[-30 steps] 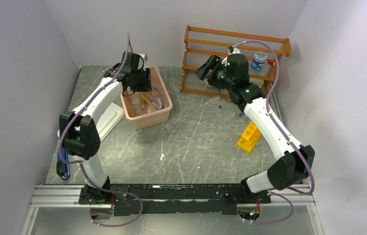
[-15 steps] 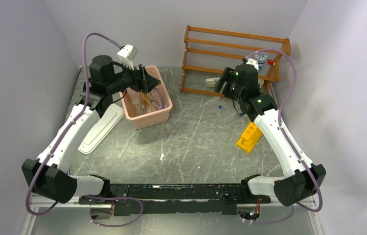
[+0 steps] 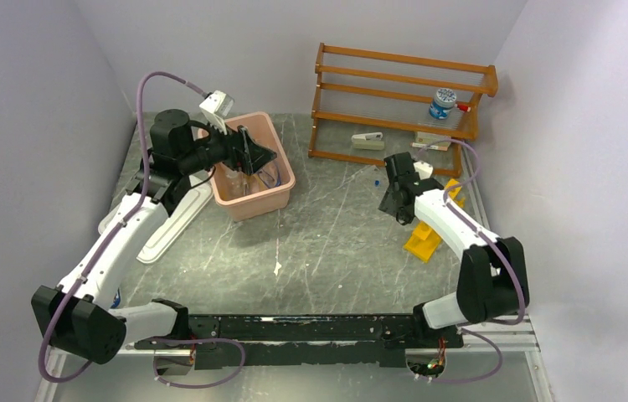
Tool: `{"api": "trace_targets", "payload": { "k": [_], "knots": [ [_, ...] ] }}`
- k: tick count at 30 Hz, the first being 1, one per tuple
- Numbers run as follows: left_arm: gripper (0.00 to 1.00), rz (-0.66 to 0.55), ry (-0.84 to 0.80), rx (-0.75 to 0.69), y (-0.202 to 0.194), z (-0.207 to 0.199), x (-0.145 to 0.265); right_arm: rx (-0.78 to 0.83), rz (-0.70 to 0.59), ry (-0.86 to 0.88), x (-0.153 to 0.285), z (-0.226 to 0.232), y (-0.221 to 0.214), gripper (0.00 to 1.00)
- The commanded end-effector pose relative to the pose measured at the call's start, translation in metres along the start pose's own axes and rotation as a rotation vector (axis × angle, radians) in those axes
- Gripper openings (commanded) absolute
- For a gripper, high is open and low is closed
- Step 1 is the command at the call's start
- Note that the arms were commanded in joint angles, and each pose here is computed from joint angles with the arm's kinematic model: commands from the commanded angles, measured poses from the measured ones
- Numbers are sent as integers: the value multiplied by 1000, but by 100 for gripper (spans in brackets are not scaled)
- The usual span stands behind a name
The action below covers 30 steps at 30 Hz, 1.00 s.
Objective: Organize the chemistry lab equipment
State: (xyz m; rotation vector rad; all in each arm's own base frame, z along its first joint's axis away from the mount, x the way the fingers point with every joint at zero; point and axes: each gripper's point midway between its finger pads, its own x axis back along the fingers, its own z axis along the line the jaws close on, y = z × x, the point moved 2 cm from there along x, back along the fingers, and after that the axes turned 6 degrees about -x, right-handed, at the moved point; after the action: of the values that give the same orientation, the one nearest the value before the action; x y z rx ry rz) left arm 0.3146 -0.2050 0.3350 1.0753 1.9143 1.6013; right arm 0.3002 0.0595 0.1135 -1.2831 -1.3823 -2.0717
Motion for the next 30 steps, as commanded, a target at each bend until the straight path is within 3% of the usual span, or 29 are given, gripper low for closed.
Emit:
{"api": "trace_targets", "payload": {
  "k": [1, 19, 25, 30],
  "knots": [
    [89, -47, -28, -46, 17, -8, 1, -105, 9, 9, -27, 2, 0, 47],
    [81, -44, -133, -40, 28, -29, -37, -106, 73, -148, -95, -18, -15, 40],
    [81, -31, -162, -11, 21, -41, -51, -119, 51, -129, -94, -16, -12, 19],
    [83, -5, -172, 39, 4, -57, -63, -174, -6, -92, -65, -14, 6, 15]
  ]
}}
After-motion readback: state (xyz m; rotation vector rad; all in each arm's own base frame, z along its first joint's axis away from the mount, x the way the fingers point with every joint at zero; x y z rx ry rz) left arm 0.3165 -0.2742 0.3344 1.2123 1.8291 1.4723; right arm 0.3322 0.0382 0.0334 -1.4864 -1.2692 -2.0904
